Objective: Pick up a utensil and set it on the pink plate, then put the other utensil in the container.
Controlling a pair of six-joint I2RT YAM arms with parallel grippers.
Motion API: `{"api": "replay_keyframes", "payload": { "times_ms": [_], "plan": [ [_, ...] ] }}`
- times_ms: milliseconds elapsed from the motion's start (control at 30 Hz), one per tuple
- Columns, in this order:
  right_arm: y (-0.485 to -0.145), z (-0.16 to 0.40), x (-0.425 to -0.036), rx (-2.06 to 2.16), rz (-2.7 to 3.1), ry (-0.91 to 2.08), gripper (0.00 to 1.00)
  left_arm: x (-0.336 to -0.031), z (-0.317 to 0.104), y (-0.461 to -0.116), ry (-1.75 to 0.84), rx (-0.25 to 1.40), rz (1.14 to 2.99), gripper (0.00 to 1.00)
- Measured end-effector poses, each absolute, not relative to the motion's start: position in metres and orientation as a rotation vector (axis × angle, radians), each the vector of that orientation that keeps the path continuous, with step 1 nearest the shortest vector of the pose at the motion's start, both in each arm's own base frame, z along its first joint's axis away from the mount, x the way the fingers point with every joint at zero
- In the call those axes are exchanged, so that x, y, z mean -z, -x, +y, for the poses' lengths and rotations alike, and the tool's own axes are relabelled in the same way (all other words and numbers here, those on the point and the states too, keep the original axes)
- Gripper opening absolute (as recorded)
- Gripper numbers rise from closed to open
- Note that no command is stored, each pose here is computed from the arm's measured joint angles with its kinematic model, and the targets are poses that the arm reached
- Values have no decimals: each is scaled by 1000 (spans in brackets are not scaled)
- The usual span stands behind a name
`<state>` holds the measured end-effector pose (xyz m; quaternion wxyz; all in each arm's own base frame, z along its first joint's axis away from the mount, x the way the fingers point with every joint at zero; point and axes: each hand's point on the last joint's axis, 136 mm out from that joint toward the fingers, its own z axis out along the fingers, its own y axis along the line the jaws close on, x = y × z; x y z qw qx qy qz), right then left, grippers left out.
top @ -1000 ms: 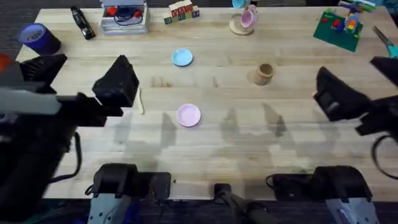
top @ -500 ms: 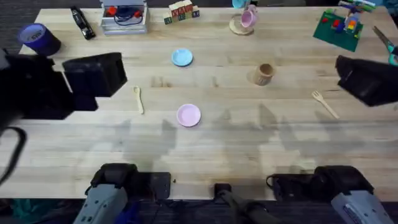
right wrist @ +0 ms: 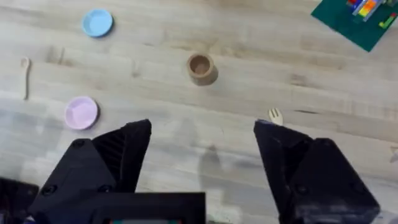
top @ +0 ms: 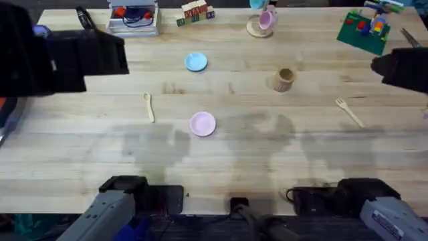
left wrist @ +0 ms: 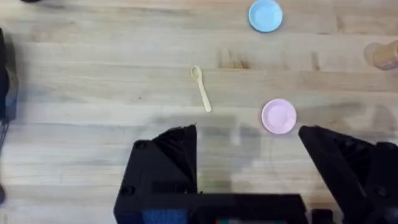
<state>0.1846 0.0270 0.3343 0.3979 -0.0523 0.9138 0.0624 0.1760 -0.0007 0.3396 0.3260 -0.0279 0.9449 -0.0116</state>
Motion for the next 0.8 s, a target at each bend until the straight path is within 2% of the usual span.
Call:
{"api": "replay_keyframes", "payload": {
  "times_ms": [400,633,800],
  "plan": [
    [-189,27,-334,-153,2331,147,996,-328,-1,-197,76,28,2547,995],
    [-189,27,-334,-153,2331,147,996,-325,-1,-194,97,32,2567,993],
    [-188,27,-333,-154,2336,147,995,-294,5,-191,146,-10,2659,994]
  ]
}}
